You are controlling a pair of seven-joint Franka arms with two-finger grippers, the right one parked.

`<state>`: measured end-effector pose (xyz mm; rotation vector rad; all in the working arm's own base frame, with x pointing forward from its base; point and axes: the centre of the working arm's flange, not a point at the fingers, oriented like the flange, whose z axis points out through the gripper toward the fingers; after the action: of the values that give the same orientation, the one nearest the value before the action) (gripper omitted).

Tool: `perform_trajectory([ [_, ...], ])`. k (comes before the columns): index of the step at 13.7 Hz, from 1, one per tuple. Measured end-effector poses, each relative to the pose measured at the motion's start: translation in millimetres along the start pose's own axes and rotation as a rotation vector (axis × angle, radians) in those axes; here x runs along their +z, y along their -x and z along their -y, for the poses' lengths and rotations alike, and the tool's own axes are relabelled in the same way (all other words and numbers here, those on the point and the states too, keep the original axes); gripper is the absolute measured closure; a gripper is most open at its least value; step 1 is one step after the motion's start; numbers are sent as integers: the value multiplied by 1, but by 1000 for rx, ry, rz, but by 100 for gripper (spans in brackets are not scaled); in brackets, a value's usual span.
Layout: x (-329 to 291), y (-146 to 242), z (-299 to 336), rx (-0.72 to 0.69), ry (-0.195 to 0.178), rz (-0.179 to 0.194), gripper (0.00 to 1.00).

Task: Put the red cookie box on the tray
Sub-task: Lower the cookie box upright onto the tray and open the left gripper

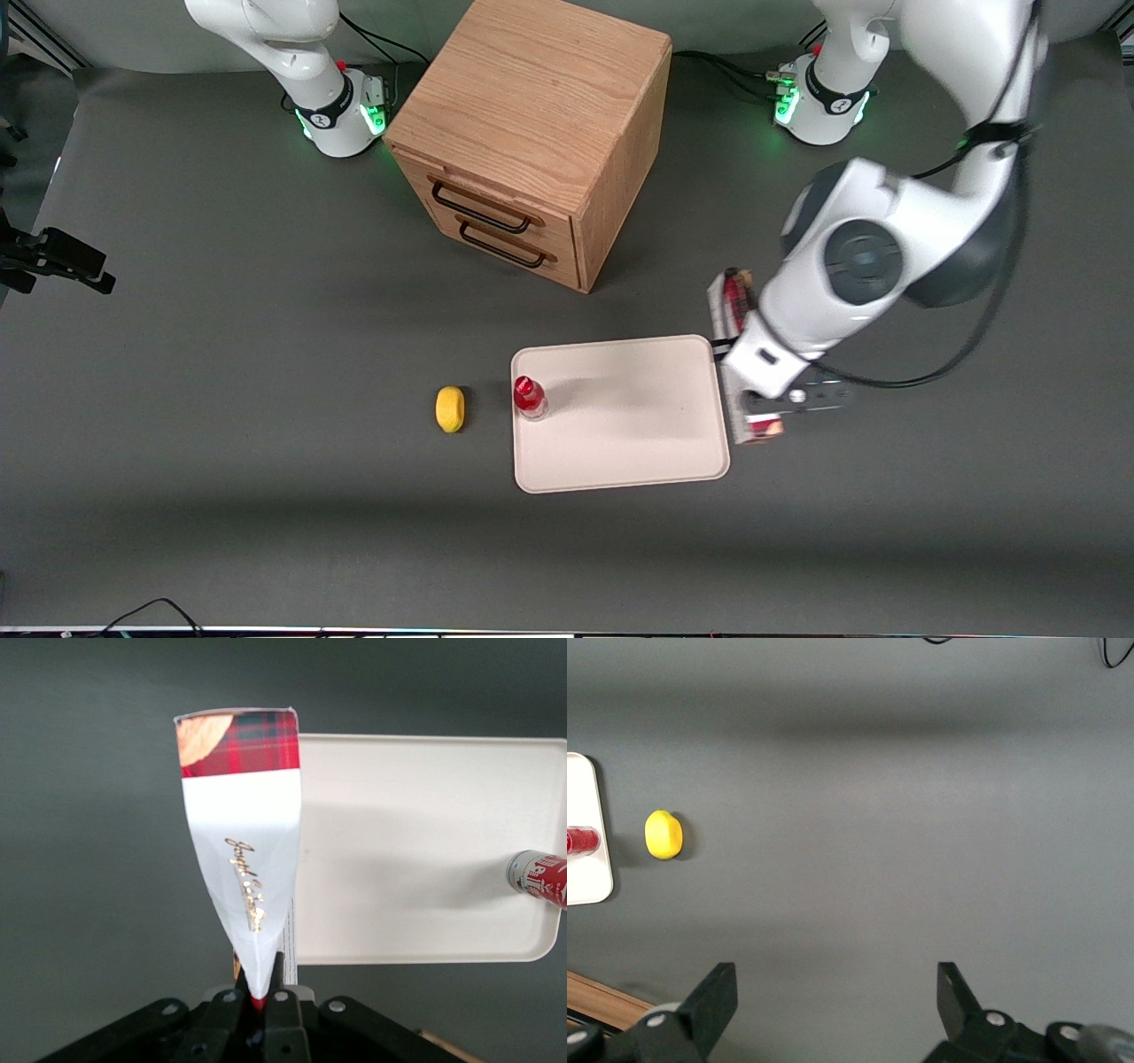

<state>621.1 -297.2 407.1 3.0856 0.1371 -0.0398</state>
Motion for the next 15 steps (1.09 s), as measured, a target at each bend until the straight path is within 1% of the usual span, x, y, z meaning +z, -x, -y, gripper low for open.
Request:
perform_trajectory([
  [2, 38, 6, -7, 9, 6, 5, 96],
  [3, 55, 6, -8, 4, 2, 7, 96],
  [5, 88, 1, -8, -24, -10, -6, 96],
  [6, 105, -1, -9, -33, -8, -10, 96],
  [8, 136, -5, -11, -37, 12, -19, 96],
  [9, 148, -6, -13, -29, 20, -30, 96],
  [11, 166, -6, -16, -8, 17, -43, 96],
  [15, 170, -6, -17, 0, 14, -47, 96],
])
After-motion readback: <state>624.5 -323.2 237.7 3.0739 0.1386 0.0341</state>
